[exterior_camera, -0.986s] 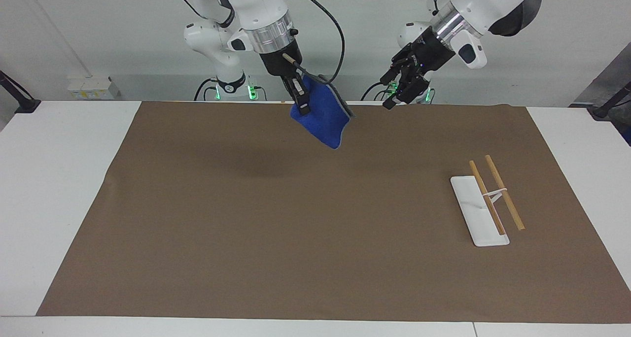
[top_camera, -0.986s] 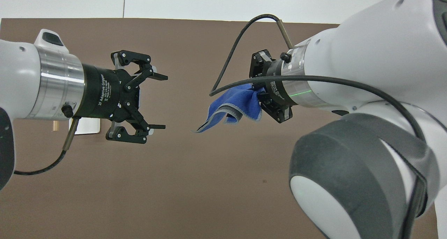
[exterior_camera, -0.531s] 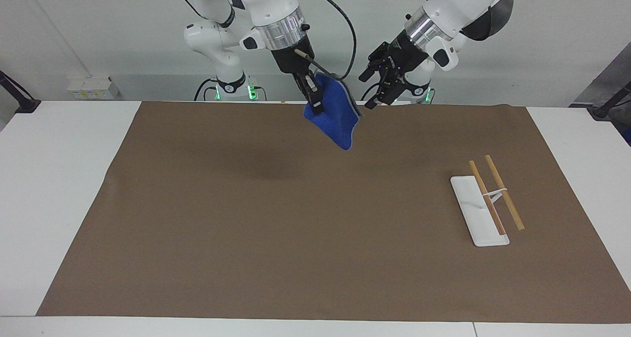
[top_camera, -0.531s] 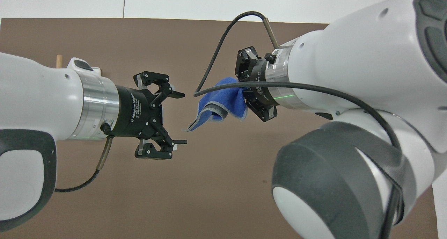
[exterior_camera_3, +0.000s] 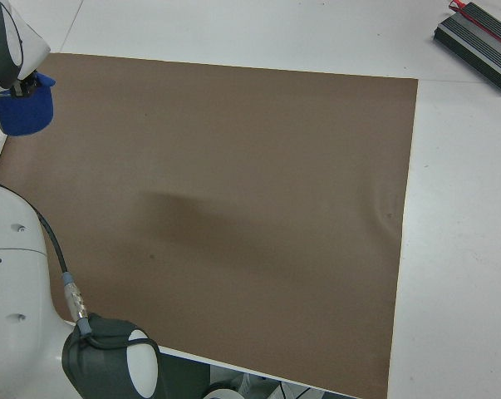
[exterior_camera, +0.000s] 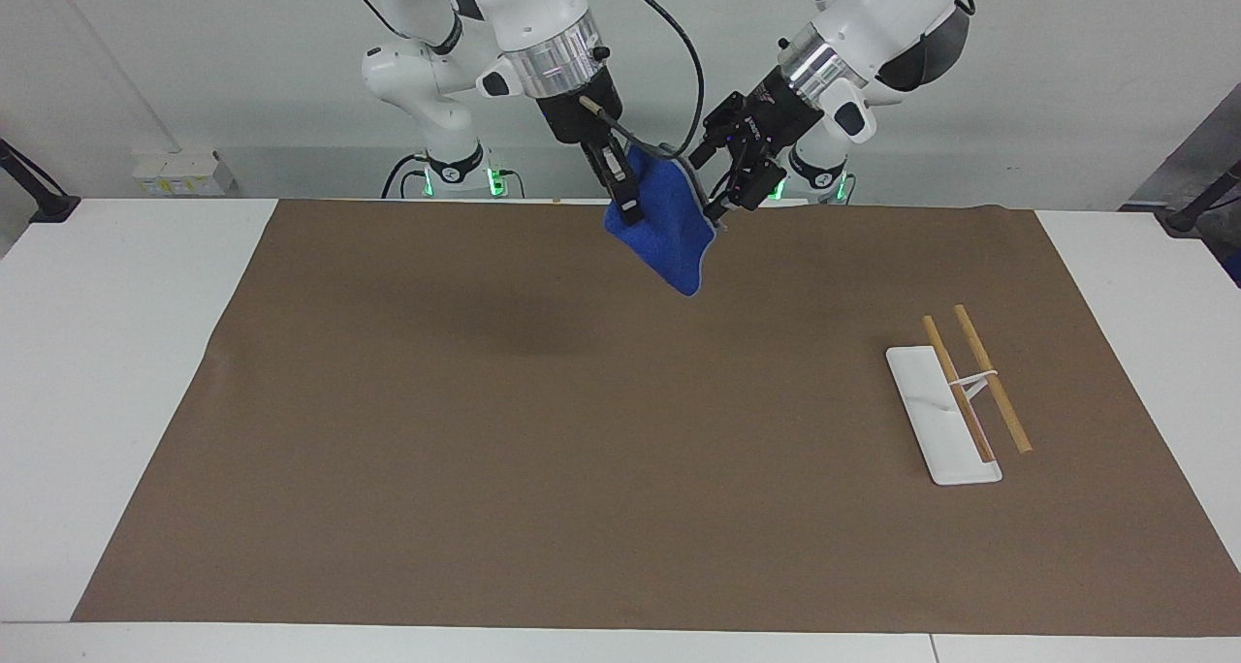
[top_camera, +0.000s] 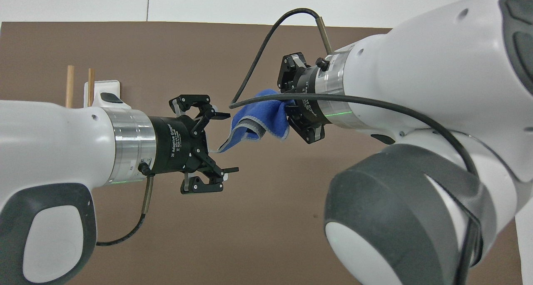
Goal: Right arm passes towel to left arm to hang
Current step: 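Close the left gripper on the towel held by the right gripper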
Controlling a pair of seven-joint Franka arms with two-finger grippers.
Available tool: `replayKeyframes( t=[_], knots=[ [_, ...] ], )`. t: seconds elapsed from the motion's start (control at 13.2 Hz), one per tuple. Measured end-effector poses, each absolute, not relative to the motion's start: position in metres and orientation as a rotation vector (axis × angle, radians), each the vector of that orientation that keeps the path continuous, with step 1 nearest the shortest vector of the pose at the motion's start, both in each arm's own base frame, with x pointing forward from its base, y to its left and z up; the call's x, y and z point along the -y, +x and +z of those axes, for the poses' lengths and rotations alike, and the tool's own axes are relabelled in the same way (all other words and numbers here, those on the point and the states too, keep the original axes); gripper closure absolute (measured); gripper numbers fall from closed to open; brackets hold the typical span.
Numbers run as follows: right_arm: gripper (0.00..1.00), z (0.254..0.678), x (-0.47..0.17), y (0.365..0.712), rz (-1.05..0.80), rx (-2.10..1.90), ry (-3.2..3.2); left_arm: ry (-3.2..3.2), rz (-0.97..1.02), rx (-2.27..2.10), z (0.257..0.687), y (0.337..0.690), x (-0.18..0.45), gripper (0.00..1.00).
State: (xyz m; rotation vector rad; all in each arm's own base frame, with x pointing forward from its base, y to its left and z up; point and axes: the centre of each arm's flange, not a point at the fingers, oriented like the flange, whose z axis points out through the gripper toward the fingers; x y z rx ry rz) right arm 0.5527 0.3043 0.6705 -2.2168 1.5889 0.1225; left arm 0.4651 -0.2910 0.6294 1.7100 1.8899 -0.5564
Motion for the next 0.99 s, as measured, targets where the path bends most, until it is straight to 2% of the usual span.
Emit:
replayKeyframes(
  t=[0.99],
  knots=[
    [0.93,0.668,-0.310,0.552,0.129,-1.586,-2.217,1.556,-0.459,-1.865,0.618,0.475,0.295,0.00]
  ],
)
